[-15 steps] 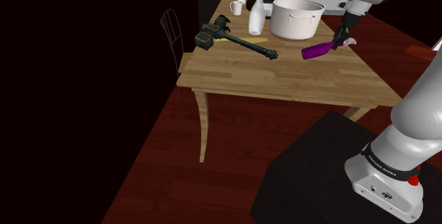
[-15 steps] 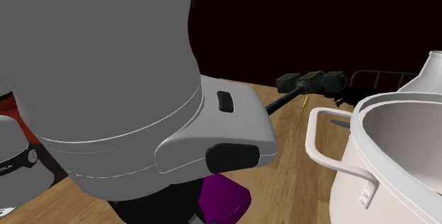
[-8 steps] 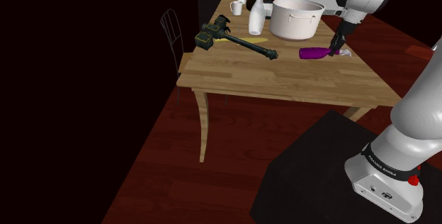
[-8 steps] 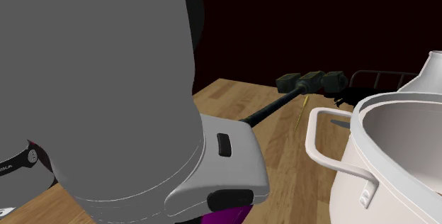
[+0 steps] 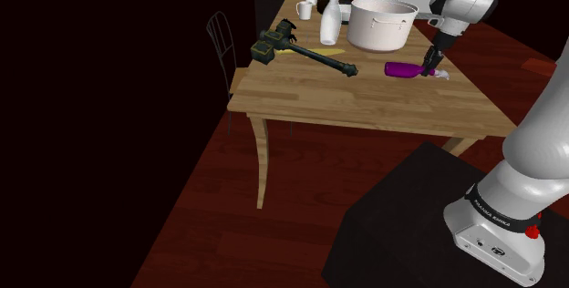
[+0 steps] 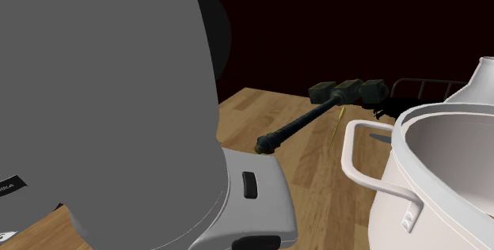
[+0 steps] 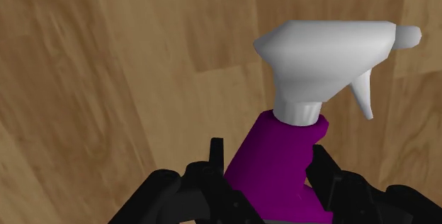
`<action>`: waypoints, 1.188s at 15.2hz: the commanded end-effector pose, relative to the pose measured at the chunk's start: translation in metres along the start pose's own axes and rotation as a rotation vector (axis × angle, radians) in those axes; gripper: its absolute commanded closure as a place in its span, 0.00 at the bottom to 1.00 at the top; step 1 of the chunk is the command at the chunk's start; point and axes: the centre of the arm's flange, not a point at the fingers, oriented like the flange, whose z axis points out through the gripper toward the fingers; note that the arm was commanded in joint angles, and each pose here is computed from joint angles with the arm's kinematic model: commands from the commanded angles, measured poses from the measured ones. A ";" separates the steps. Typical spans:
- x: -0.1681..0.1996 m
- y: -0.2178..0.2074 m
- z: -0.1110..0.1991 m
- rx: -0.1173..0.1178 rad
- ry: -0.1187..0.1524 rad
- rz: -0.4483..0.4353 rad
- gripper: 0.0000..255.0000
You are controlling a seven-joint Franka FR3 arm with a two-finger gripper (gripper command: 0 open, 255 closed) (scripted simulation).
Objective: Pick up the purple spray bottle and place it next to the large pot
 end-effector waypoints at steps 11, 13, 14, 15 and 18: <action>0.000 0.000 -0.040 0.000 0.000 0.000 0.00; 0.000 0.000 -0.050 0.000 0.000 0.000 0.00; 0.000 0.000 -0.050 0.000 0.000 0.000 0.00; 0.000 0.000 -0.050 0.000 0.000 0.000 0.00; 0.000 0.000 -0.050 0.000 0.000 0.000 0.00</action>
